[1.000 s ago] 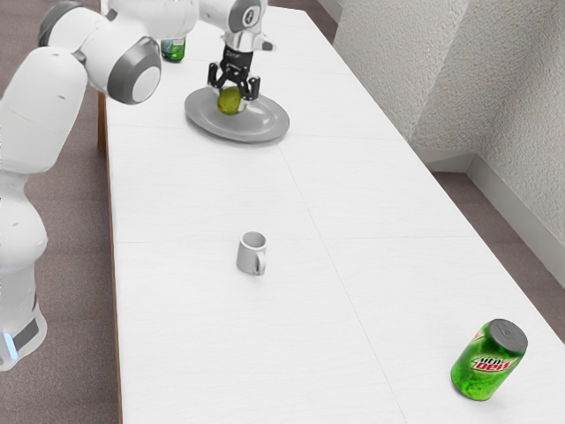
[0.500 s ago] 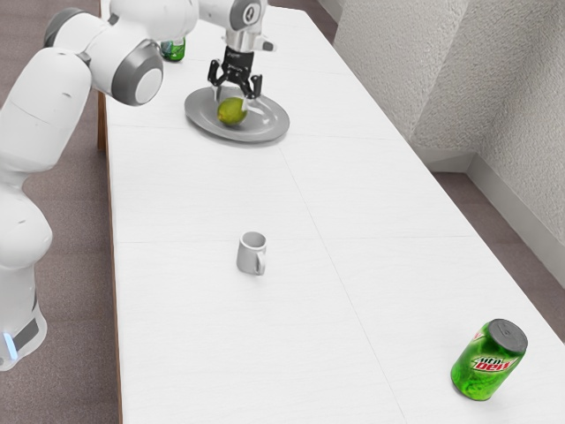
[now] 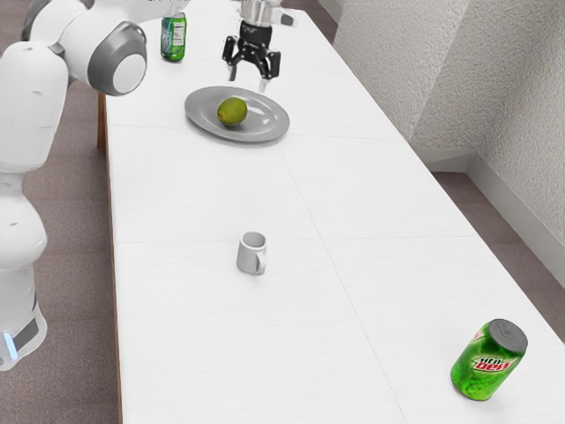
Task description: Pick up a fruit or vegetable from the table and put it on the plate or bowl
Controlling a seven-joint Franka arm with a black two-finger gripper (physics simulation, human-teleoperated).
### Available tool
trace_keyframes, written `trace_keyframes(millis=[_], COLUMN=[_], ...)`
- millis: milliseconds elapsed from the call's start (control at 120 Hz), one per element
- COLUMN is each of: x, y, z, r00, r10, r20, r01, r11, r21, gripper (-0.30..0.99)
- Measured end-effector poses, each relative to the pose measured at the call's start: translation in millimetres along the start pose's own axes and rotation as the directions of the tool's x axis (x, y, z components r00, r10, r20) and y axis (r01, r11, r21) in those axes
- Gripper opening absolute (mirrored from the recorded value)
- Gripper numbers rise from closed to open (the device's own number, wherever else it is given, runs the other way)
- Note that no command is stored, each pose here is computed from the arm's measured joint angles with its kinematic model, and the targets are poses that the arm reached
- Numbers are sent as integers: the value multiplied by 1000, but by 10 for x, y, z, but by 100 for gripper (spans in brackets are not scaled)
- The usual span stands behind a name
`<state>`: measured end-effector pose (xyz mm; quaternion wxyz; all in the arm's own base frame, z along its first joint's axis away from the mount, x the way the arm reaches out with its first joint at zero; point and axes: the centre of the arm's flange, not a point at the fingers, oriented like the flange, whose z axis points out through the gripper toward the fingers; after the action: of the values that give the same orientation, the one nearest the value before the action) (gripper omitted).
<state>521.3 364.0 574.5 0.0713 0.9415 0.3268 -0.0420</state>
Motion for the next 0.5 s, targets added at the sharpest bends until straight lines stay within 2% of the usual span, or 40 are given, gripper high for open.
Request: trace_keyframes(millis=[92,350,500], x=[-19,-41,-237], y=[218,242,638], z=[80,154,-71], r00=[999,998,994], r10=[34,39,110], r20=[22,46,7], r01=[-35,-40,-111], r11=[999,999,992], r21=[8,17,62], gripper=[69,69,69])
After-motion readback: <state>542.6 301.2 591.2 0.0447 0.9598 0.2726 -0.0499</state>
